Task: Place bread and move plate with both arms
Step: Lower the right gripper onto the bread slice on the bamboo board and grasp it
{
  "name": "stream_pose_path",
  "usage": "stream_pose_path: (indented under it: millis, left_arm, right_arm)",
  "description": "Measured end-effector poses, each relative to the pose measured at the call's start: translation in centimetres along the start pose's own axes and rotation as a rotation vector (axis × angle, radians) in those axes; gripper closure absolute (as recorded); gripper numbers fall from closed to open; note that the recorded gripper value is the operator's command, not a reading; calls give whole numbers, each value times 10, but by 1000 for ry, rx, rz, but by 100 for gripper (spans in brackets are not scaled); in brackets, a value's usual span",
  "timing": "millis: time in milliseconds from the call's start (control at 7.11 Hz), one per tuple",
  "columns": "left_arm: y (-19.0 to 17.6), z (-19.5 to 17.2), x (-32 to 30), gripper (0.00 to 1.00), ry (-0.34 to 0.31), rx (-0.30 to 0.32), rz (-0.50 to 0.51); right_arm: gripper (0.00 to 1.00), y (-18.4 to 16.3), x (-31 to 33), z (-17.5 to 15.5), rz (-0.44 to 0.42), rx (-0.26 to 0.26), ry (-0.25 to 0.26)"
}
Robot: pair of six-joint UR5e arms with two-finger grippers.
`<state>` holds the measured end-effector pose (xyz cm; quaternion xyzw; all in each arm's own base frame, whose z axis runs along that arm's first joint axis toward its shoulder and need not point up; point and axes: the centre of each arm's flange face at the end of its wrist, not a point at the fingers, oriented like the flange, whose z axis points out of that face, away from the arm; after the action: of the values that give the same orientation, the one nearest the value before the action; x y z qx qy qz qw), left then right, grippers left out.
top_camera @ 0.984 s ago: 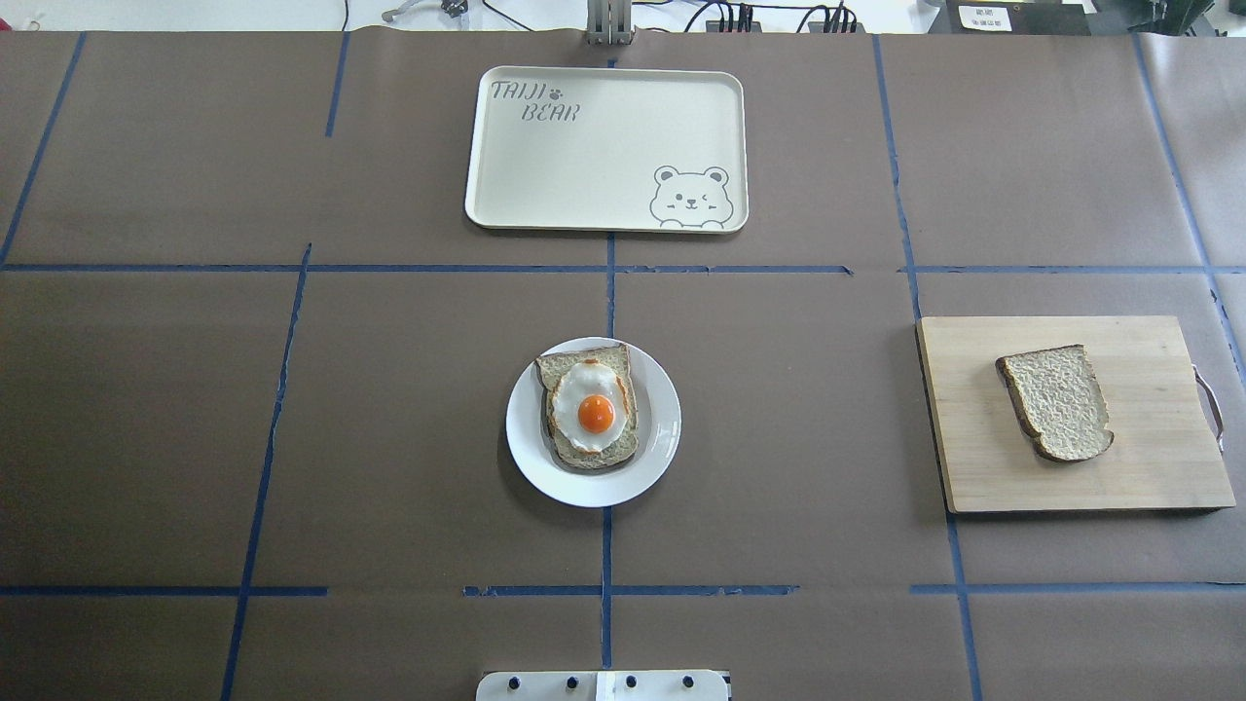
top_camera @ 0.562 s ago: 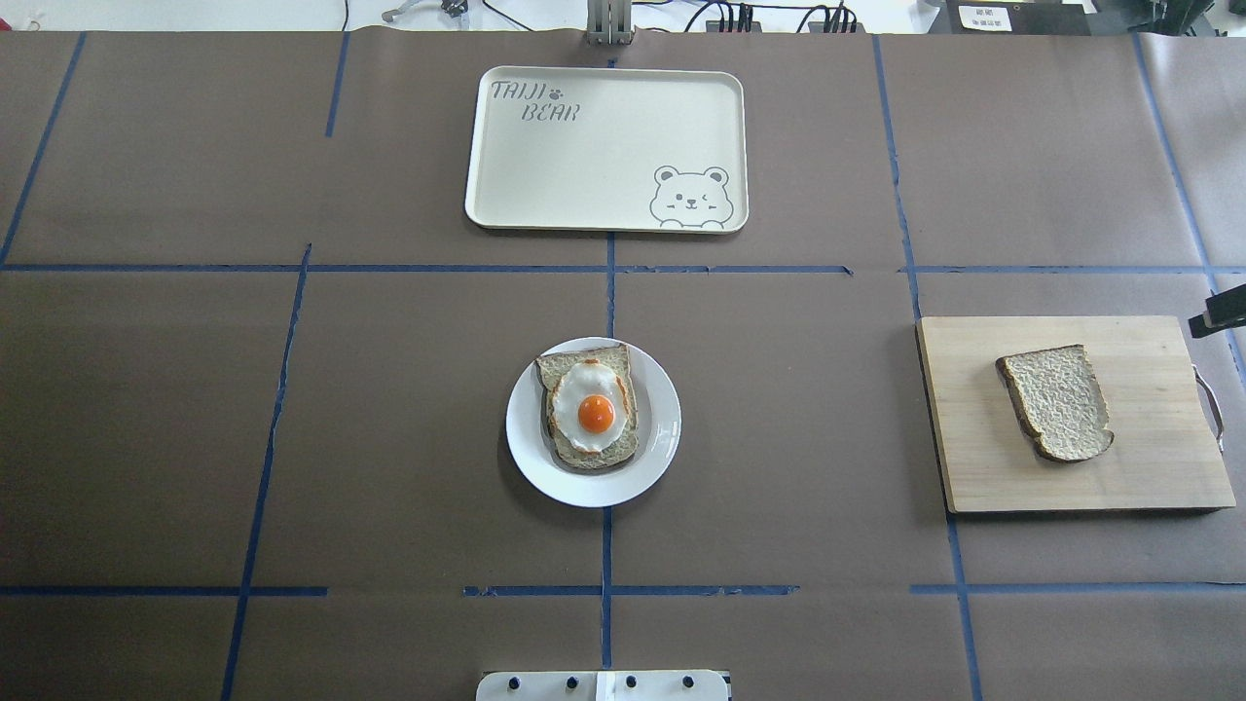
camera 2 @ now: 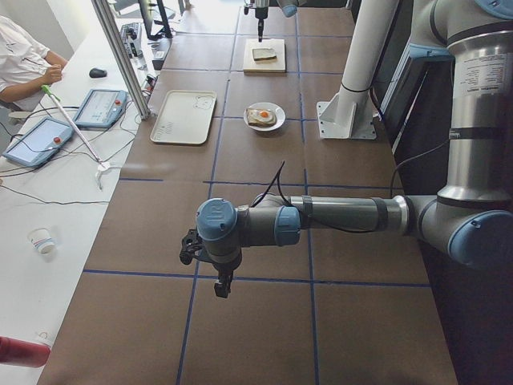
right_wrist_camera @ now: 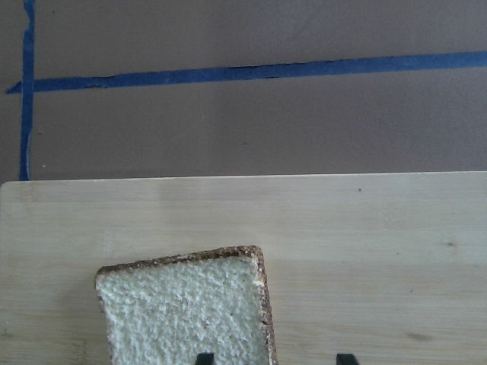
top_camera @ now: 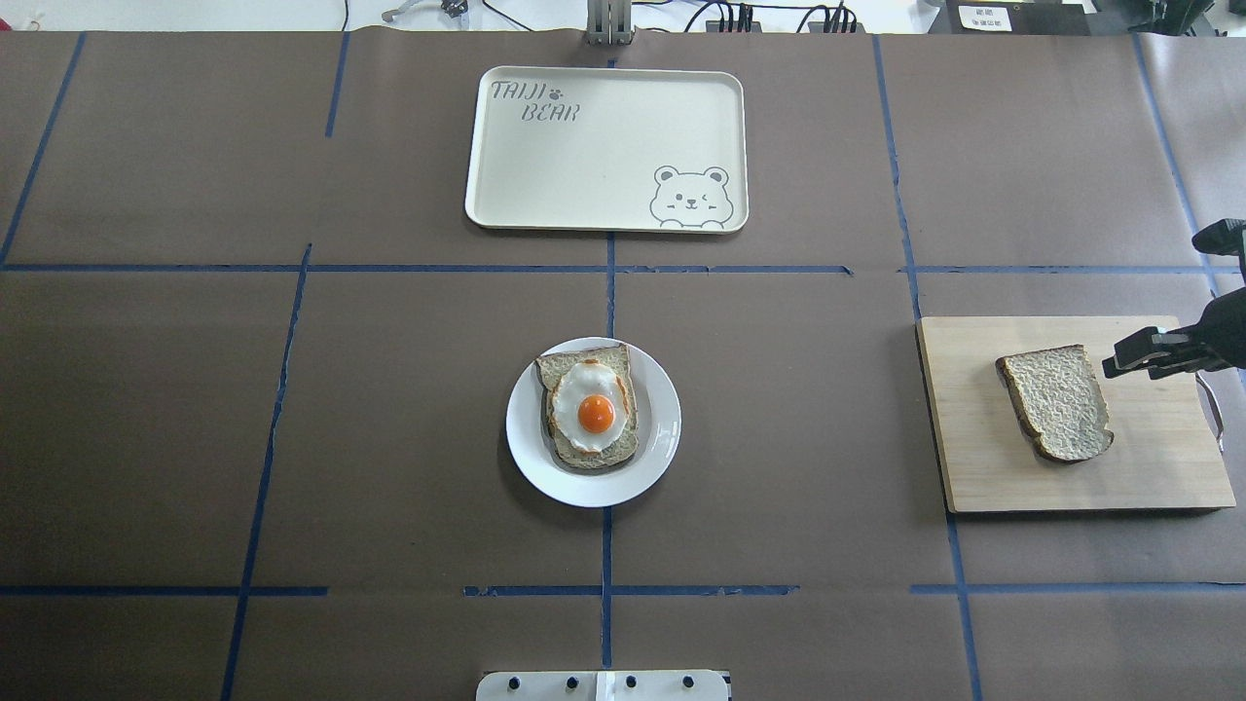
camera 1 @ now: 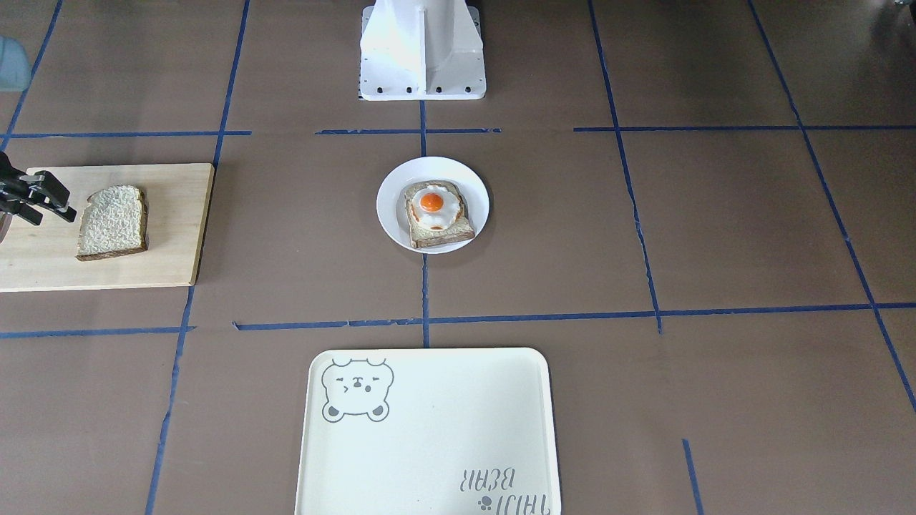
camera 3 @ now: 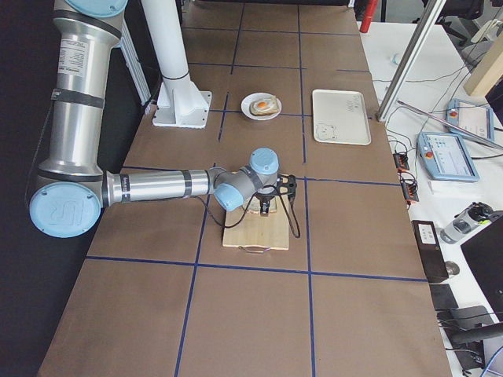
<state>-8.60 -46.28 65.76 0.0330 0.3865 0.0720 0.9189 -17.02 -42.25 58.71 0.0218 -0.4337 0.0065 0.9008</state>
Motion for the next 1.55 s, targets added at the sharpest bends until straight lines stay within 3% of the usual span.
stream_pose_path:
  millis: [281,562,1266,1406,1547]
  left_arm:
    - [0,0,1,0,5,2,1]
    - [-1,0,4,0,42,10,0]
    - [-1,1,5,0,57,14,-1]
    - [-1,1,5,0,57,14,-1]
    - [-1,1,5,0,57,14,-1]
  right_arm:
    - [2,3,0,15,-10,-19,6]
    - [29,2,3,22,-9,-31,12]
    - [31,4,0,37,-15,-59,16]
    - [38,5,-2,40,-19,-65,17]
    - [54,5,-4,42,-23,-71,15]
